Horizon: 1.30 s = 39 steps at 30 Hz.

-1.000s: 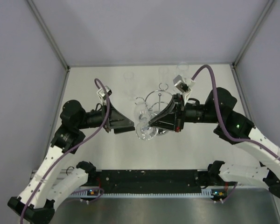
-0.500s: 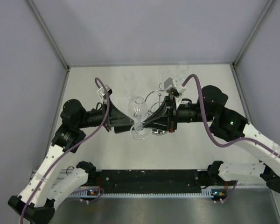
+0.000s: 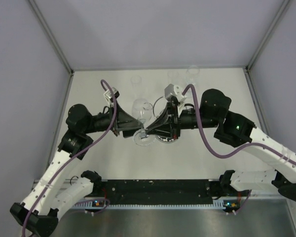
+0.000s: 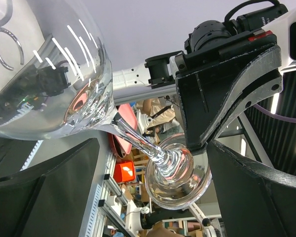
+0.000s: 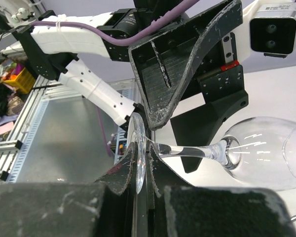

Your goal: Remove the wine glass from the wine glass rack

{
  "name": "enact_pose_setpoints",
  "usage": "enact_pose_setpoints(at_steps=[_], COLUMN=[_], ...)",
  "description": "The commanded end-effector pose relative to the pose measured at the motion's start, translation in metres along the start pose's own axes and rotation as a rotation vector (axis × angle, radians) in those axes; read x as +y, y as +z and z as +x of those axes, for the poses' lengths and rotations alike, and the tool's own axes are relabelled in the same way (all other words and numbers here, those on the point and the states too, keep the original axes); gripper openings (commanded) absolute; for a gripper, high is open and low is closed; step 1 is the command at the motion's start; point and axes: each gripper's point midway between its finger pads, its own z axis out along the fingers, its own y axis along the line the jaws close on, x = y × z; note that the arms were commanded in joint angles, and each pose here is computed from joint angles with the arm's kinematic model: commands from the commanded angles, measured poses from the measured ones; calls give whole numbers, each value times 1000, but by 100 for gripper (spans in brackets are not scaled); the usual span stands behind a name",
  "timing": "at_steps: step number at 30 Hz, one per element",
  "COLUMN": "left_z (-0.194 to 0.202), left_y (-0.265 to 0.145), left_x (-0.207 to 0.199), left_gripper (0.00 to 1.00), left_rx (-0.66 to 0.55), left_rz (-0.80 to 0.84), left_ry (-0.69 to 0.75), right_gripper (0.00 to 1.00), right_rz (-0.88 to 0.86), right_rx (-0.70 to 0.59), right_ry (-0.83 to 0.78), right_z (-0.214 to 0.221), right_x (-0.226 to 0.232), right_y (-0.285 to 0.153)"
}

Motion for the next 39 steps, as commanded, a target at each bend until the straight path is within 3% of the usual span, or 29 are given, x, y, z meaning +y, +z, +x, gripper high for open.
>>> enact_pose_setpoints(at_steps=[1, 12, 17, 29, 31, 38, 39], left_z=[-4, -7, -8, -11, -12, -12, -12], left_y=[1, 6, 7, 11, 12, 13, 13], left_x=[-7, 7, 11, 19, 20, 18, 19], left_gripper=[93, 62, 39, 15, 2, 0, 0], left_rx=[-19, -6, 0, 11, 13, 38, 41], left_rz=[41, 32, 35, 30, 30, 46, 44], left_ry=[60, 14, 4, -3, -1, 49, 56], right_gripper=[0, 0, 0, 0, 0, 1, 14], right_rz=[-21, -8, 11, 56, 64, 83, 92], right_rx=[-127, -90, -63, 11, 24, 38, 41], right_ry=[-133, -189, -235, -267, -266, -238, -223], right_z=[-49, -40, -29, 3, 9, 20, 20], right_x=[10, 5, 1, -12, -14, -13, -13], right_y=[-2, 10, 15, 22, 22, 12, 9])
